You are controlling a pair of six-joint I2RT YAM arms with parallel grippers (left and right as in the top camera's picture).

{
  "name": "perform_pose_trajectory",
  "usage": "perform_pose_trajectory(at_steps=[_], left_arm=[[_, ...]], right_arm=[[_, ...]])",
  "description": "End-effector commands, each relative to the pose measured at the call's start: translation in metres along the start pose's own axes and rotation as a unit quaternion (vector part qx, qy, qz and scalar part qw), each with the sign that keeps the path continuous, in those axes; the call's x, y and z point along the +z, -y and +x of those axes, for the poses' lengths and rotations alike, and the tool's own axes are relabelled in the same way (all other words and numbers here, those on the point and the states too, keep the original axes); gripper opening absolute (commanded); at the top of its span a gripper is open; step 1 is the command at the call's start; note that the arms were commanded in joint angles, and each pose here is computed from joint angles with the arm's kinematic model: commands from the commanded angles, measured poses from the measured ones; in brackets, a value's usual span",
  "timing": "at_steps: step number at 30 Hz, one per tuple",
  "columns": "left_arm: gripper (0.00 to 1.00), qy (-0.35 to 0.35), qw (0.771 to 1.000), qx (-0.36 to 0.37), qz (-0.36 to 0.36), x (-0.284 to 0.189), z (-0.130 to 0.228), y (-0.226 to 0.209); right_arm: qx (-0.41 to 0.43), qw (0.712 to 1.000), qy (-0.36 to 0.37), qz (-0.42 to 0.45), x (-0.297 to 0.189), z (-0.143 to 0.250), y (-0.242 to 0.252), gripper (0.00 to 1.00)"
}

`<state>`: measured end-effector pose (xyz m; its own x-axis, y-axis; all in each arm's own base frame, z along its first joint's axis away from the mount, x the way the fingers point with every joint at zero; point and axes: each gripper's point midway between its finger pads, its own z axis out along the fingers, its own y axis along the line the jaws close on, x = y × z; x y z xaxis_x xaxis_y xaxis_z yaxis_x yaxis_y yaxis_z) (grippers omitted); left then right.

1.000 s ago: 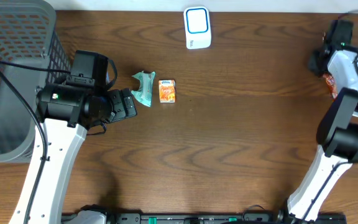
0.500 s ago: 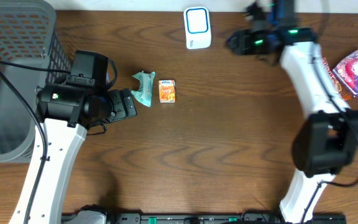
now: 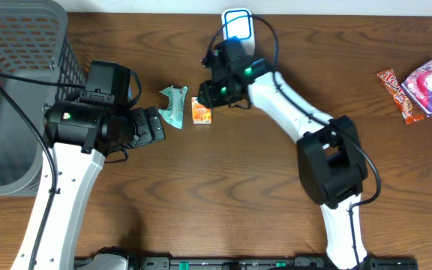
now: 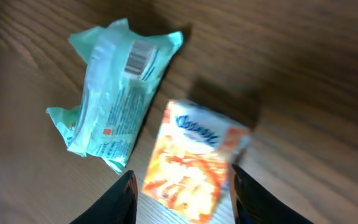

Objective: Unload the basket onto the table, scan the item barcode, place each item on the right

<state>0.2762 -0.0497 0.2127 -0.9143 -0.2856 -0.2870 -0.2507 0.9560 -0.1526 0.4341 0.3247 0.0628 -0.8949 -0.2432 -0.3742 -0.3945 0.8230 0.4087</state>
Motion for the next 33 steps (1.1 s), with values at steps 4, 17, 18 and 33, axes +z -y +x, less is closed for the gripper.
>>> perform_pose_trajectory(at_steps=[4,17,18,33], left_arm=[[0.98,0.001,1.0,0.003,-0.009,0.001,-0.001,-0.004],[0.98,0.001,1.0,0.003,-0.009,0.001,-0.001,-0.004],[0.98,0.001,1.0,0.003,-0.009,0.001,-0.001,-0.004],[0.98,0.001,1.0,0.003,-0.009,0.001,-0.001,-0.004]], right_arm=[[0.069,0.995,0.003,0.067,0.02,0.011,0.001,0.46],[0.093,0.981,-0.068,0.154,0.062,0.059,0.057,0.46],[0.097,0.98,-0.076,0.159,0.062,0.063,0.062,0.46],[0.091,0.968,-0.121,-0.202,0.032,0.048,0.002,0.4]])
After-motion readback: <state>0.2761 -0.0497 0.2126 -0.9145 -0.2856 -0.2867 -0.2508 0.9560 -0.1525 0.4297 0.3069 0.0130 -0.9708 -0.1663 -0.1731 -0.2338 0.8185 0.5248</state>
